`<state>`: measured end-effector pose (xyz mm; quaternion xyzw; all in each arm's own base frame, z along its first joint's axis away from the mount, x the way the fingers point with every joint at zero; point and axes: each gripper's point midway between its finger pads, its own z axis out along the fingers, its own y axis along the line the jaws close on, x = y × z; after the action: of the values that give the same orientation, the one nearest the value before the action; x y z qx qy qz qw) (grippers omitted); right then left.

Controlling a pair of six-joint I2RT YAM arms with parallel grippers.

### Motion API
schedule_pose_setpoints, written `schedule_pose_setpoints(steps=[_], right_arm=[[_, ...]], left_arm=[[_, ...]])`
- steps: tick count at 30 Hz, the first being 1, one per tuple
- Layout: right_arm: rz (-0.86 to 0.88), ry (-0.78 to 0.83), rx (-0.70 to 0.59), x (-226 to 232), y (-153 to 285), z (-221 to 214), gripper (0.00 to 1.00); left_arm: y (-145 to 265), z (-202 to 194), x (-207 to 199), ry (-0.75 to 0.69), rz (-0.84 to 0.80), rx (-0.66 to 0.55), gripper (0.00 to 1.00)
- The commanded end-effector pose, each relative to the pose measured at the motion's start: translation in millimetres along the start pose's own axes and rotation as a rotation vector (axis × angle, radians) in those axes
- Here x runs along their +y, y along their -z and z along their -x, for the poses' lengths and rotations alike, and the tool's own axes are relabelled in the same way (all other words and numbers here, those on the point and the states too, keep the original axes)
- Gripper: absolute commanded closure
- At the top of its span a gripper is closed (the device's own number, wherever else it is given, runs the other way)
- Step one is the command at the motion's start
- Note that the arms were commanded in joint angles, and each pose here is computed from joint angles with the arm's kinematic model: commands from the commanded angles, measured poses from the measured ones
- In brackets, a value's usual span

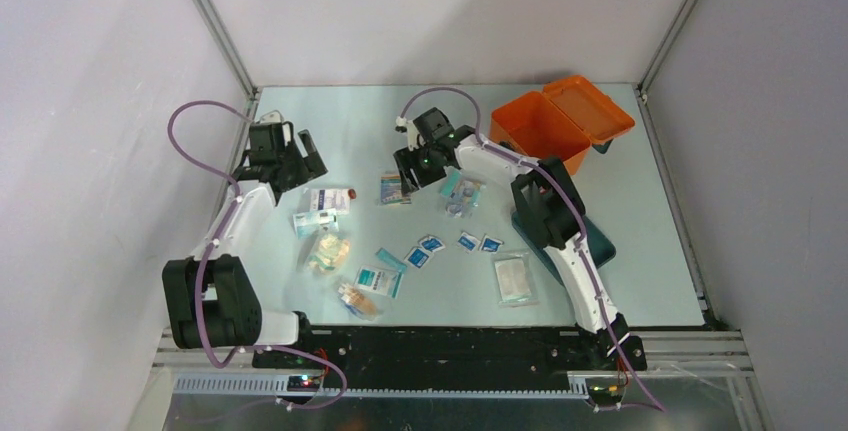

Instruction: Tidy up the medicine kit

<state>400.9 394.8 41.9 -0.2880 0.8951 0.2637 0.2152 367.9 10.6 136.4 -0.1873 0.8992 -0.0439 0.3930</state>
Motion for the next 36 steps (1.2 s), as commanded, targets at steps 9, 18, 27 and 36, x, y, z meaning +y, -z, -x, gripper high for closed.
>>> schedule_pose_setpoints(steps=[9,18,27,36], right_arm=[[-0.139,0.029,0.04,-23,-19,-28,0.54],[-0.049,0.013,0.03,-5,-27,-30,0.52],[-0.004,0.138,0.032,21,-4,-18,0.42],[0.029,0.183,0.075,35,16,-37,0.37]], left_arm=[[8,10,-4,0.06,-0.004,-0.052,0.12],[4,11,-5,0.068,-0.006,-0.044,0.13],[-2,3,-12,0.056,-0.032,-0.007,0.16],[-7,6,-20,0.064,-0.037,-0.004,0.15]])
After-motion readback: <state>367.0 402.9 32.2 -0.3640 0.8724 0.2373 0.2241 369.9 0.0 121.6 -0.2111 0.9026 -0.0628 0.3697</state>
